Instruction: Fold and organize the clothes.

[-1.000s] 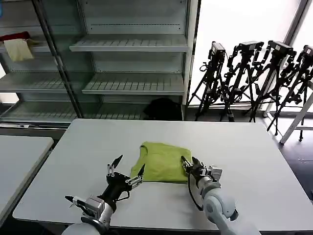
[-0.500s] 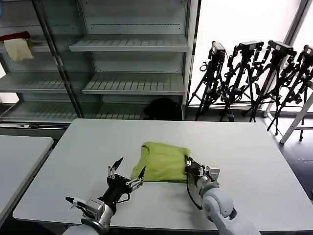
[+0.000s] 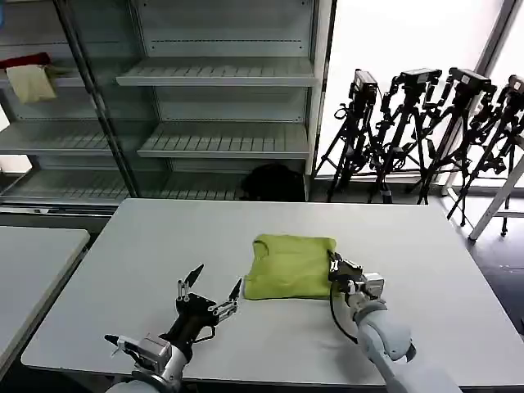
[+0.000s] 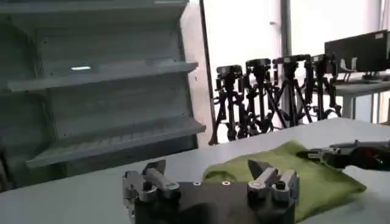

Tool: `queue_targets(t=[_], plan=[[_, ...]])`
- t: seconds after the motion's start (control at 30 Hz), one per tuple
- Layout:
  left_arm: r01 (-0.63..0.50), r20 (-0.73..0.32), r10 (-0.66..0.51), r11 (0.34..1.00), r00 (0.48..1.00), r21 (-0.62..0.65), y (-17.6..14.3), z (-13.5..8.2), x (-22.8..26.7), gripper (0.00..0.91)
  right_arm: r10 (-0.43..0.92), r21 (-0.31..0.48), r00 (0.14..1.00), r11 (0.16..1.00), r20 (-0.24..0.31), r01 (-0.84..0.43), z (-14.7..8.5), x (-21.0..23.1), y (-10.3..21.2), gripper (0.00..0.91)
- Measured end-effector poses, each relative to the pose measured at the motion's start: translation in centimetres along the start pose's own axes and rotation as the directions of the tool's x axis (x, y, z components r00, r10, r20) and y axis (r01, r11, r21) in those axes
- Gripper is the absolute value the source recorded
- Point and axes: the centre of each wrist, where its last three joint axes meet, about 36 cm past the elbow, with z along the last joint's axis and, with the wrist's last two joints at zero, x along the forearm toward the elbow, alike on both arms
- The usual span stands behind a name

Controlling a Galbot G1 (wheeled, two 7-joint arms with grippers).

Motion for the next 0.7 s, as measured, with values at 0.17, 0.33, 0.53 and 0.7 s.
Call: queue_targets(t=[0.17, 0.33, 0.53, 0.7], plan=[[0.006, 0.004, -0.006, 1.000, 1.000, 0.004, 0.0, 0.0, 0.1, 0.907, 0.028, 0.074, 1.000, 0.997, -0.010, -0.027, 1.0, 0.1, -2.4, 0.907], [0.008, 0.009, -0.008, 1.000, 1.000, 0.013, -0.2, -0.2, 0.3, 0.907, 0.051, 0.146, 0.999, 0.988, 0.000, -0.050, 1.1, -0.2, -4.3, 0.907], [0.013, 0.011, -0.013, 1.000, 1.000, 0.019, -0.4, -0.3, 0.7, 0.907, 0.078, 0.235, 0.997, 0.969, 0.002, -0.076, 0.7, 0.0, -6.3, 0.907], [0.012, 0.014, -0.012, 1.000, 1.000, 0.028, -0.8, -0.6, 1.2, 0.907, 0.109, 0.277, 0.994, 0.955, 0.018, -0.110, -0.1, 1.4, -7.9, 0.907]])
